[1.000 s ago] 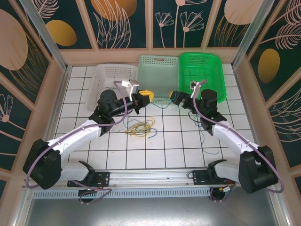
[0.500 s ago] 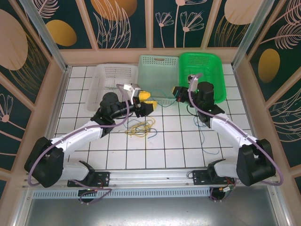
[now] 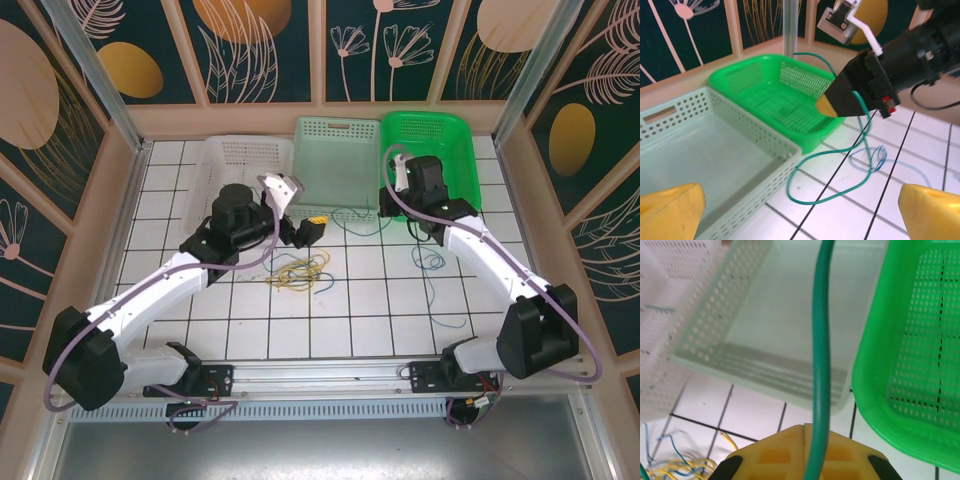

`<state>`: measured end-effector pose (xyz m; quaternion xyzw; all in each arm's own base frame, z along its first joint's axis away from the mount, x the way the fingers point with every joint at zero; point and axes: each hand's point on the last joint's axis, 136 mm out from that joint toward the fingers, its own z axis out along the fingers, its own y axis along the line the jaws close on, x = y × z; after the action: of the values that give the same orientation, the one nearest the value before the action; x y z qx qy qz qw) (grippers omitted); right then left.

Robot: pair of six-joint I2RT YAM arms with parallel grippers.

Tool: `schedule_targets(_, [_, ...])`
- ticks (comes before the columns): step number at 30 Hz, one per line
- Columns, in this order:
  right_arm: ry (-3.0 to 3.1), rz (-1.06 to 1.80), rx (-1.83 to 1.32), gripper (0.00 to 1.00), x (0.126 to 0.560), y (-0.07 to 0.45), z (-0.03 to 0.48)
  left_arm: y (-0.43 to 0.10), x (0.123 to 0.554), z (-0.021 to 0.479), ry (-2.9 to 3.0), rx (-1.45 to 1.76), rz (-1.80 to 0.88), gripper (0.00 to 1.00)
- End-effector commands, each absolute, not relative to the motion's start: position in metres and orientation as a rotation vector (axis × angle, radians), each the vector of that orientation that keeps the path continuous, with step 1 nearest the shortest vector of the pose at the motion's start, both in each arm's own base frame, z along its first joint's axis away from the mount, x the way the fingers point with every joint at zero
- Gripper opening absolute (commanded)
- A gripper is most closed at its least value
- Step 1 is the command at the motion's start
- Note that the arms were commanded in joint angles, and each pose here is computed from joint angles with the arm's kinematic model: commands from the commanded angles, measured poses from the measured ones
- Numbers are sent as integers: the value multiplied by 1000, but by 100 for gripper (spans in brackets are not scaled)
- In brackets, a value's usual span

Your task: Untangle the cables

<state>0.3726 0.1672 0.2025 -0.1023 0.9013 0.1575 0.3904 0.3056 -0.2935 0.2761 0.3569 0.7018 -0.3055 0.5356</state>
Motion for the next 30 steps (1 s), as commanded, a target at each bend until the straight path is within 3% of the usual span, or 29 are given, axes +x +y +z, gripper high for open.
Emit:
schedule_targets(1, [2366, 301, -354, 0, 365, 162, 194, -300, 306, 250, 1742, 1006, -611, 97])
schedule_targets(9, [2387, 346, -449, 0, 359, 176, 195, -352, 293, 208, 1772, 1289, -527, 94])
schedule_targets(30, [2363, 499, -560, 0, 343, 201, 202, -378, 310, 199, 1695, 1314, -315, 85])
